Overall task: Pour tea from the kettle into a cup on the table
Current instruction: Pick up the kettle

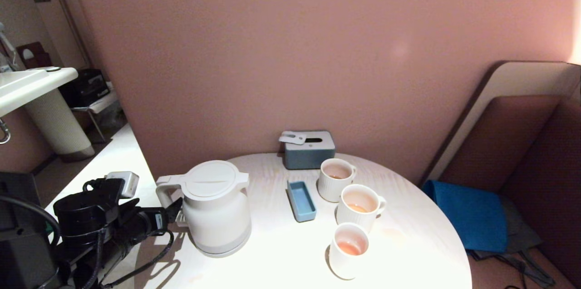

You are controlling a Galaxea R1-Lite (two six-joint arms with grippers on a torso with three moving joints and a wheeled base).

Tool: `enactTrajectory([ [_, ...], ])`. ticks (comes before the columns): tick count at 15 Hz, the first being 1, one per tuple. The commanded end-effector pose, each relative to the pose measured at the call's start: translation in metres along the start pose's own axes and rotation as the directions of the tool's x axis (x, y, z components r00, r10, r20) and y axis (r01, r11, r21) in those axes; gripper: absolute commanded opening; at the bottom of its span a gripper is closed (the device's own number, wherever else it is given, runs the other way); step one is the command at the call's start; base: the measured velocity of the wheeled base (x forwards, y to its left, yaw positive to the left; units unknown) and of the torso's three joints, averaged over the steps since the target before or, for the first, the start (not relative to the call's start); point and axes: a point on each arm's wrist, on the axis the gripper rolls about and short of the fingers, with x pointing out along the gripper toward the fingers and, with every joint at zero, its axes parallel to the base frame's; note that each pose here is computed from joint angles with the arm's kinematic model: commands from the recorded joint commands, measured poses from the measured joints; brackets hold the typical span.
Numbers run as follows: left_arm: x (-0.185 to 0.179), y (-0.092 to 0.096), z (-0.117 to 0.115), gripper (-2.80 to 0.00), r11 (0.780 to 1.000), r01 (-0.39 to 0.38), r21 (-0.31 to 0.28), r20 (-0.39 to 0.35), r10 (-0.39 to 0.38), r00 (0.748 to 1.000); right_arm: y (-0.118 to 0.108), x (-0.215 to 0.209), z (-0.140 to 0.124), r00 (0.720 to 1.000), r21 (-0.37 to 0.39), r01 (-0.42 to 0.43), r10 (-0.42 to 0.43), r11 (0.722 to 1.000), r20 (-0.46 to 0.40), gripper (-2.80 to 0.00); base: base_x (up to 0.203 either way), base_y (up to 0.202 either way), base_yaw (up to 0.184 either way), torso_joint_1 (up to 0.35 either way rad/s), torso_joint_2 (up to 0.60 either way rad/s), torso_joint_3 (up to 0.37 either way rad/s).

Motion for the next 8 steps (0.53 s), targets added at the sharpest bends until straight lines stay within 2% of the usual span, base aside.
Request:
enactTrajectory([
  [1, 0.0009, -0.0003, 0.0001, 0.00, 1.000, 0.004, -0.005, 0.025, -0.004, 1.000, 0.0000, 0.0001, 0.0000, 1.000, -0.001, -0.001, 0.001, 1.000, -0.001, -2.80, 0.000, 0.000, 0.000, 0.000, 0.00, 0.000],
  [5, 0.0036, -0.0007, 0.0021, 0.00, 1.000, 0.007, -0.006, 0.037, -0.007, 0.999, 0.0000, 0.0001, 0.0000, 1.000, -0.001, -0.001, 0.001, 1.000, -0.001, -2.80, 0.000, 0.000, 0.000, 0.000, 0.00, 0.000],
  [8, 0.0102, -0.0019, 0.0101, 0.00, 1.000, 0.008, -0.015, 0.079, -0.007, 0.997, 0.0000, 0.0001, 0.0000, 1.000, -0.001, -0.001, 0.001, 1.000, -0.001, -2.80, 0.000, 0.000, 0.000, 0.000, 0.00, 0.000],
])
